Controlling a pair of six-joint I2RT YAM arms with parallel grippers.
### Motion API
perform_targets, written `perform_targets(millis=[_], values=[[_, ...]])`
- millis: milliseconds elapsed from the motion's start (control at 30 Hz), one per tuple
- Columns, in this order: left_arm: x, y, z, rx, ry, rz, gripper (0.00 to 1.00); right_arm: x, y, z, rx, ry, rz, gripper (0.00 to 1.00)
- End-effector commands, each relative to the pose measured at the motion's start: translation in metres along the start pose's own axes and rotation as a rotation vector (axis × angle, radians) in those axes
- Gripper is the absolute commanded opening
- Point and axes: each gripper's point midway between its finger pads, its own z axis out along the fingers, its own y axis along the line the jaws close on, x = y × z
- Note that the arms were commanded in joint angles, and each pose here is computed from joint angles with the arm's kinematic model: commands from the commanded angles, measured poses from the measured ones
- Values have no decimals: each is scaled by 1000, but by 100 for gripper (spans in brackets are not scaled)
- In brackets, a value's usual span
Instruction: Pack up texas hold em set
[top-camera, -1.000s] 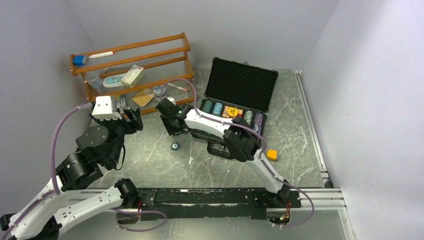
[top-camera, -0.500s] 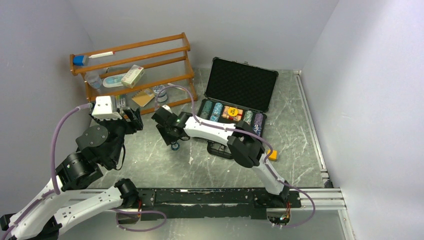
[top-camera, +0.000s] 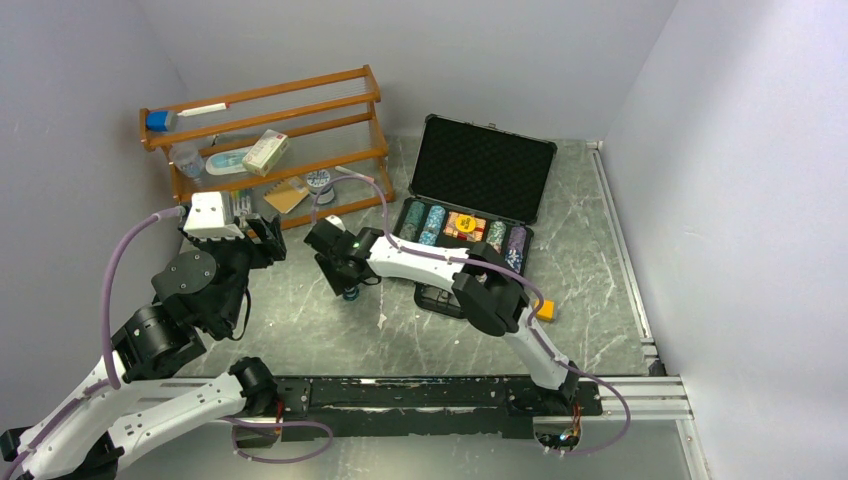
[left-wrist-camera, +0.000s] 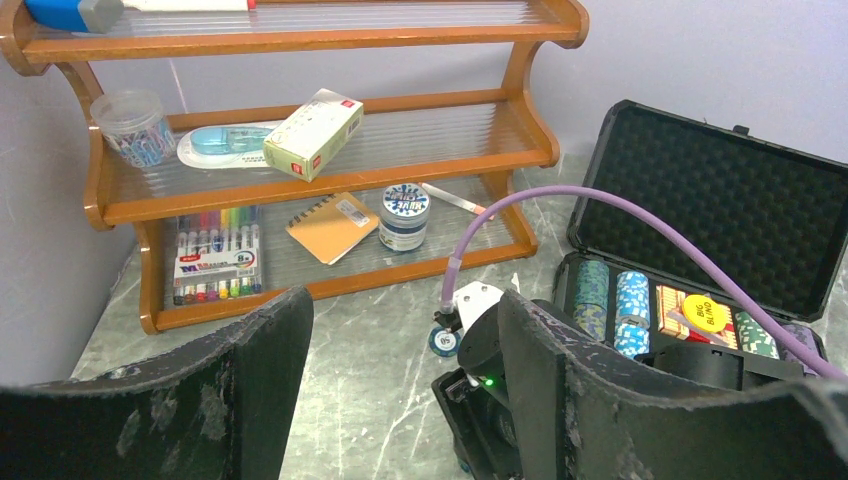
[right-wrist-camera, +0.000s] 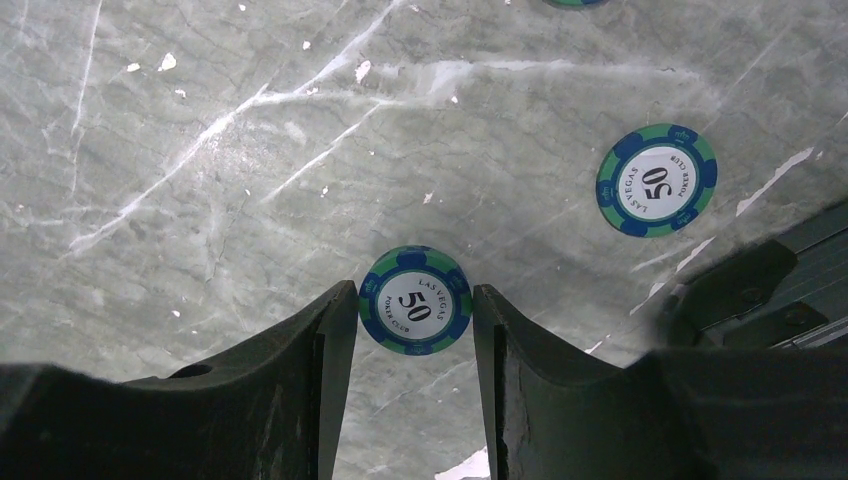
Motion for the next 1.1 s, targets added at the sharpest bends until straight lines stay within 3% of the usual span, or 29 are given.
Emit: perform_targets(millis=[0, 400, 633, 833, 1067], values=[[3, 0, 1, -5, 2, 6, 72, 0, 3, -1, -14, 3, 7, 50], [3, 0, 2, -6, 3, 3, 72, 7, 0, 6, 2, 22, 4, 53], [3, 0, 2, -8, 3, 5, 72, -20, 3, -11, -4, -69, 26, 59], [3, 0, 2, -7, 3, 5, 72, -49, -24, -15, 140, -168, 83, 63], [2, 0, 1, -9, 0, 4, 72, -51, -70, 8, 247, -130, 143, 66]])
